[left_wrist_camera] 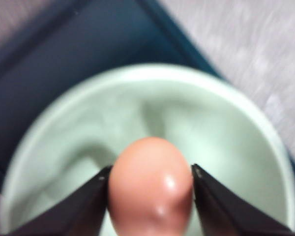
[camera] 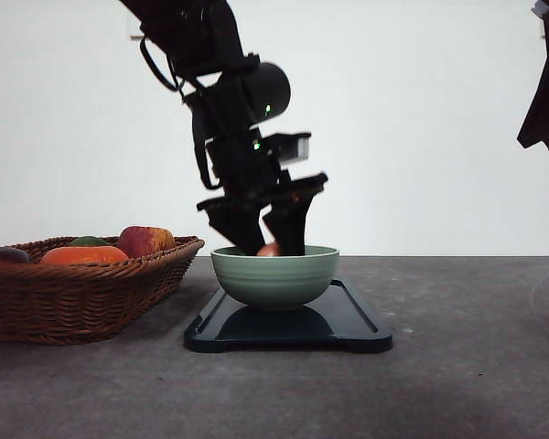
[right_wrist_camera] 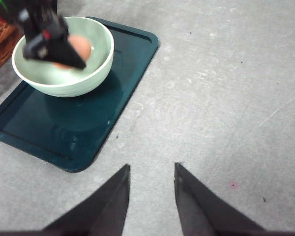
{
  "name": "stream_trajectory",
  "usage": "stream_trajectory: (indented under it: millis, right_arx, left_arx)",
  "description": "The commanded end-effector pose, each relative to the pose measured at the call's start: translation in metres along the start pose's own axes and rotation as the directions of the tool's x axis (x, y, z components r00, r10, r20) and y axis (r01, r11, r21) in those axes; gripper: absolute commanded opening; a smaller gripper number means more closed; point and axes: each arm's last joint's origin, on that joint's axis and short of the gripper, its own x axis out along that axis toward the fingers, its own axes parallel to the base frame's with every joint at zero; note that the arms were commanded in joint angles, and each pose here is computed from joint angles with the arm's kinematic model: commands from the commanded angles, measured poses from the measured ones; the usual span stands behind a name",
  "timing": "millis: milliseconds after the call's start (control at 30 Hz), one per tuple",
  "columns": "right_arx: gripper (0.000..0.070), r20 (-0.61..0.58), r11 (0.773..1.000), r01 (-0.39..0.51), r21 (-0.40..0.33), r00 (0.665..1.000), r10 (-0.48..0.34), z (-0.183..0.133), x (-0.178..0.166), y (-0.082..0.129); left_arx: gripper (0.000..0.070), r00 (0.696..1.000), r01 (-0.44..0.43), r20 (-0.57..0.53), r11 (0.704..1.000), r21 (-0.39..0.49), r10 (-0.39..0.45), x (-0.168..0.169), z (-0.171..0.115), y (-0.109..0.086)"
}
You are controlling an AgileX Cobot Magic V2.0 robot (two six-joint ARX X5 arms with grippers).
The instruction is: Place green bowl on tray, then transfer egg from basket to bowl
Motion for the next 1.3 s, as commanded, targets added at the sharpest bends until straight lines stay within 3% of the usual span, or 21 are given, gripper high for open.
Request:
stream_trajectory:
  millis: [0,400,600,833,1067,1267]
  right_arx:
    - [0.0176,0.008,1.0,-0.003,-0.01,1.0,0.003,0.002,0.001,0.001]
    - [0.0176,0.003,1.0,-0.003,-0.01,1.0,0.003,0.001,0.001,0.001]
    - [0.0176,0.003,1.0,-0.003,-0.01,1.0,0.003,0.001,0.001,0.001]
    - [0.0176,0.004,1.0,-0.003,-0.011,1.0,0.003,0.001,0.001,0.001]
    - [0.0176,0.005,1.0,-0.003,-0.011,1.0,0.003,0.001,0.001,0.001]
    - [0.0176,0.005,1.0,-0.004,-0.011,1.0,0.004,0.001,0.001,0.001]
  left_arx:
    - [0.0392,1.0,0.002,0.01,1.0,0.02,-0.002,0.0,0.008,-0.004]
    - [0.039,1.0,0.003,0.001,1.0,-0.011,-0.003,-0.058,0.032,0.0]
    - [0.0385,0.992,0.124,0.006,0.984,-0.128,-0.125,-0.087,0.028,0.018]
    - [0.0386,0.993,0.104,-0.034,0.971,-0.217,-0.114,-0.109,0.013,0.045]
    - [0.0363,0.993,0.091,0.097,0.979,-0.184,-0.074,-0.15,0.014,0.041]
    - [0.0338,0.966,0.081,0.254,0.987,-0.141,-0.043,-0.17,0.001,0.026]
